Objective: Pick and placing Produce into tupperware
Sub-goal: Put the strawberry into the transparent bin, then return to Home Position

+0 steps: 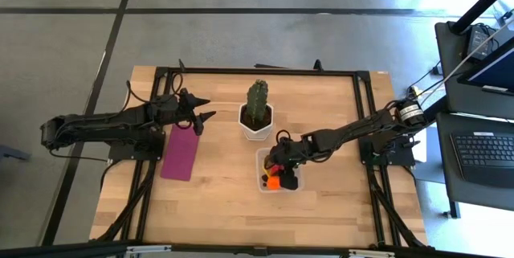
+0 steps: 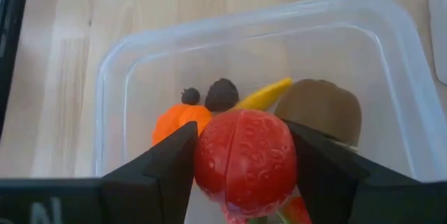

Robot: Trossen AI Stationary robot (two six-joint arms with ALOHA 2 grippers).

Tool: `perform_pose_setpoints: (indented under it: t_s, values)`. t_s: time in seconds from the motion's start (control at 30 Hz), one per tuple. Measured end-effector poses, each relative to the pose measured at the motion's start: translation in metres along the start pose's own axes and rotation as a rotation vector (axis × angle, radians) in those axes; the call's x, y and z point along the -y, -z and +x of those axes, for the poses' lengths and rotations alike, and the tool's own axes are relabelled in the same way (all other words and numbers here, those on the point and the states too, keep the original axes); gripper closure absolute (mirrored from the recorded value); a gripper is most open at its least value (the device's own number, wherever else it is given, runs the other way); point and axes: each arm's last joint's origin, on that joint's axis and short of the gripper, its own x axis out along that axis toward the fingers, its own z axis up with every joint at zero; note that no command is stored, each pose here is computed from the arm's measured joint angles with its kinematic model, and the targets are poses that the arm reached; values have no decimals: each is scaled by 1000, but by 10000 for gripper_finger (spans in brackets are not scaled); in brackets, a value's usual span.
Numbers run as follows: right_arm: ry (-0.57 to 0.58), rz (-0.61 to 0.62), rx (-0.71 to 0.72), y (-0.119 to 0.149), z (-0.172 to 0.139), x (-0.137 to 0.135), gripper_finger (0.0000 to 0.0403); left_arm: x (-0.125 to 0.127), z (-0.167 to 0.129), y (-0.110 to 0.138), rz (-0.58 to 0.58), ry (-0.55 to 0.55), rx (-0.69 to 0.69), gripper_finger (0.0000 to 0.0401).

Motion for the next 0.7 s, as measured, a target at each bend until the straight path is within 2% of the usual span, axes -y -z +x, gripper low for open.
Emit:
perform_pose_setpoints:
  t_s: [0.3,0.57,0.7]
  values:
    - [-1,-6,1,0,0,0,182,0,0,0,0,0,0,157]
    - [-4,-5,3,0,-1,0,130,0,0,0,1,0,0,157]
    - [-84,13,53,-15,-23,0,117,0,0,0,1,0,0,157]
